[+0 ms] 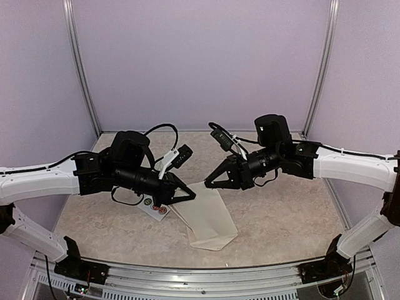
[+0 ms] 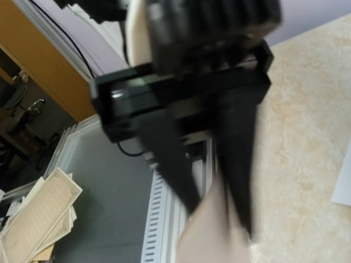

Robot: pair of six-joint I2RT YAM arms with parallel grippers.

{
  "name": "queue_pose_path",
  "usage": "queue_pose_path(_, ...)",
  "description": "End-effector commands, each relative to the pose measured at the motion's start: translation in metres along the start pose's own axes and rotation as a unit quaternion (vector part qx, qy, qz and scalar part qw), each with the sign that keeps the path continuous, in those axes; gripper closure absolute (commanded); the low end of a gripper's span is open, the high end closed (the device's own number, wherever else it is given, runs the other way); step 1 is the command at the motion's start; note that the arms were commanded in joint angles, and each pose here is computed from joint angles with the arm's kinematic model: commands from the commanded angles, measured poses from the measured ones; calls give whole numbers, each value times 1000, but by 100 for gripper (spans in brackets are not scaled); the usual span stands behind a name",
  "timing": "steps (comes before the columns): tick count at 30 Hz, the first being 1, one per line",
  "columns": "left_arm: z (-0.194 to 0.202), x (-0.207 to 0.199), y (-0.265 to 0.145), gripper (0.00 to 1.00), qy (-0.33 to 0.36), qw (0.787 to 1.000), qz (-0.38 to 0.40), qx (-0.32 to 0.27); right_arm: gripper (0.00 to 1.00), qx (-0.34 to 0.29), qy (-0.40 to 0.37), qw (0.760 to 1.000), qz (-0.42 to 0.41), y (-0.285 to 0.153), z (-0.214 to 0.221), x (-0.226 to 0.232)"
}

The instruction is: Place the letter into the envelope and seal it

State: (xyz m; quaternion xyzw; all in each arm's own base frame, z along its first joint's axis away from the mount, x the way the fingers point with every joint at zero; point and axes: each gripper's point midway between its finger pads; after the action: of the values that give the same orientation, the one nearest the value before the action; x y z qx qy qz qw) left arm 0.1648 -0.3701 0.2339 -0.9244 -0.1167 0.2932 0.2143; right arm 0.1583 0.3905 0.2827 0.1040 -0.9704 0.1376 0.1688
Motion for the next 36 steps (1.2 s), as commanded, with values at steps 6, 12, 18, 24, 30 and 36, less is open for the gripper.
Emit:
queue_pose_path(6,-38,-6,-31,100,-16,988,4,-151,13,-113,17,984,137,-49,-23,-36)
queue_pose_path(12,-72,-15,-97,100,-45,933,35,-355,0,-207,28,963,168,-76,-15,-35)
queue_pose_path(18,-89,-23,-132,100,-33,905,38,-423,0,-231,39,967,95,-61,-12,-21)
queue_pose_path(24,-86,-27,-132,100,-38,903,60,-424,4,-236,17,971,34,-33,-25,-4)
queue_pose_path(30,-77,-24,-126,100,-52,904,72,-419,14,-251,-4,968,1,-27,-44,0)
queue_pose_path(36,-70,-17,-117,100,-67,908,72,-408,79,-257,-10,966,-17,-25,-50,2)
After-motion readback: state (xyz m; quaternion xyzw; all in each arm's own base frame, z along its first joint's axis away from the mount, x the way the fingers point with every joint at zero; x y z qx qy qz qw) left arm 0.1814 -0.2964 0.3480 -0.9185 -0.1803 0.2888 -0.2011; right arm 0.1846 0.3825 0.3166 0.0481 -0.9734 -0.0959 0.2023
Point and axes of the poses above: each gripper's point midway between its finger pads, its own y axis out along the fingers, its own x axis along the line the jaws close on, z = x × y, and after that the axes turned 9 degrees about -y, right-handed
